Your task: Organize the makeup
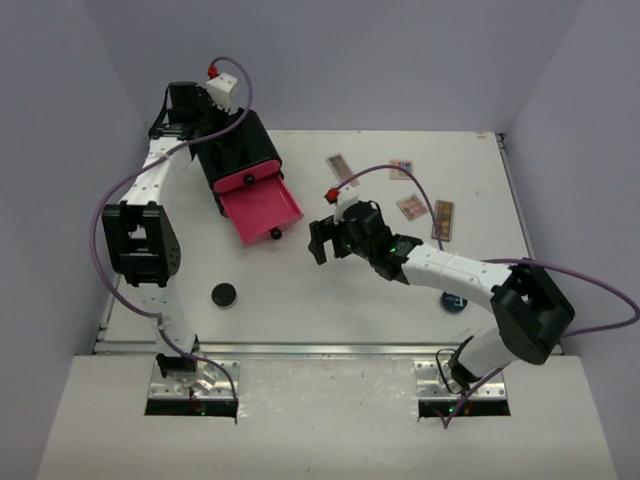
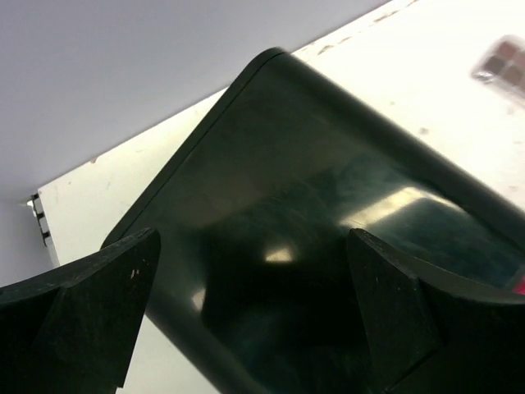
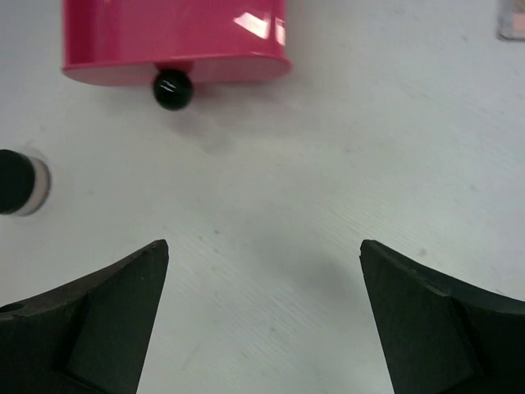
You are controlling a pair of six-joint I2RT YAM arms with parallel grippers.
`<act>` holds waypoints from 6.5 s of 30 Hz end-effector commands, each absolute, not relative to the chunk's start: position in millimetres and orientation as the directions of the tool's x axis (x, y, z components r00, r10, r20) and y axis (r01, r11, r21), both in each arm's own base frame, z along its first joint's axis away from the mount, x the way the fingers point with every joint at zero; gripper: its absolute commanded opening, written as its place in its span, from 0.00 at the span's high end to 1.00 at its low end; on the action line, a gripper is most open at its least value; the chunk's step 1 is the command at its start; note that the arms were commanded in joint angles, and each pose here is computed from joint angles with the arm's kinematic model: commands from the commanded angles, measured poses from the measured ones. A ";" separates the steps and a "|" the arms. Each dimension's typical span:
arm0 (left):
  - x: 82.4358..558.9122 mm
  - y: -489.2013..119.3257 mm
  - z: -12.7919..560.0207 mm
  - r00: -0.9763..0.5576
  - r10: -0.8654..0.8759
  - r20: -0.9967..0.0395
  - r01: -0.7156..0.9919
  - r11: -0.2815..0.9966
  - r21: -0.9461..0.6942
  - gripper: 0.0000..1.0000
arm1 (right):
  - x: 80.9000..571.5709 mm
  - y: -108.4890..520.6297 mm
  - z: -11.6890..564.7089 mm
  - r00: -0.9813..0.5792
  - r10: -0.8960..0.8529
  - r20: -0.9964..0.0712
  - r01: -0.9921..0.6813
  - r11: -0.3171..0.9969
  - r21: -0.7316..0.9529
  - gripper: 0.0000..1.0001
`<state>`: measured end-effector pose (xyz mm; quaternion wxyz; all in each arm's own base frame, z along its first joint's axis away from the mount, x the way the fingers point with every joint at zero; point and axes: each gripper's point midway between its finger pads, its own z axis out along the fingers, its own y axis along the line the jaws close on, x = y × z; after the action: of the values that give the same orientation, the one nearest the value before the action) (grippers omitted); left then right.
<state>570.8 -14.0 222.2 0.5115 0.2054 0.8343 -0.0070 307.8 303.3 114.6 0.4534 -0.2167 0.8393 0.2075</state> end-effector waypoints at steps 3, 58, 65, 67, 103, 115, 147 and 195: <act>495.6 -49.0 353.4 -0.153 0.329 -0.932 0.451 0.862 0.230 0.00 | 289.2 246.8 105.9 -0.529 -0.231 -0.816 -0.516 0.852 0.094 0.01; 200.4 -27.1 -2.9 -0.288 0.913 -0.290 0.926 0.342 0.159 0.02 | 290.5 225.3 92.8 -0.595 -0.130 -0.793 -0.434 0.883 0.181 0.01; 183.1 -38.4 -9.3 -0.325 0.888 -0.326 0.930 0.362 0.060 0.47 | 292.9 218.7 91.7 -0.591 -0.127 -0.797 -0.409 0.898 0.161 0.01; 180.8 -44.6 -6.6 -0.339 0.873 -0.350 0.927 0.373 0.031 0.63 | 293.2 218.7 91.3 -0.590 -0.131 -0.797 -0.412 0.898 0.157 0.01; 446.0 -104.3 159.1 -0.462 0.627 -0.627 0.570 0.752 0.333 1.00 | 305.9 198.2 110.8 -0.542 -0.116 -0.832 -0.347 0.933 0.096 0.01; 447.8 -117.8 132.6 -0.438 0.709 -0.553 0.602 0.688 0.405 0.95 | 307.8 197.9 103.8 -0.560 -0.120 -0.819 -0.344 0.934 0.099 0.01; 449.6 -132.1 129.2 -0.432 0.727 -0.534 0.621 0.669 0.408 0.26 | 308.5 140.3 99.4 -0.646 -0.014 -0.763 -0.137 0.986 0.098 0.01; 596.3 5.7 244.6 -0.392 0.364 -0.845 0.142 0.931 0.336 0.04 | 184.9 -9.7 -10.3 -0.806 0.474 -0.355 0.518 0.855 -0.034 0.27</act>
<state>593.8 5.9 219.1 0.4960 0.1589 0.8473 0.1045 178.7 -6.7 -12.1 0.1516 0.2488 0.9546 -0.0617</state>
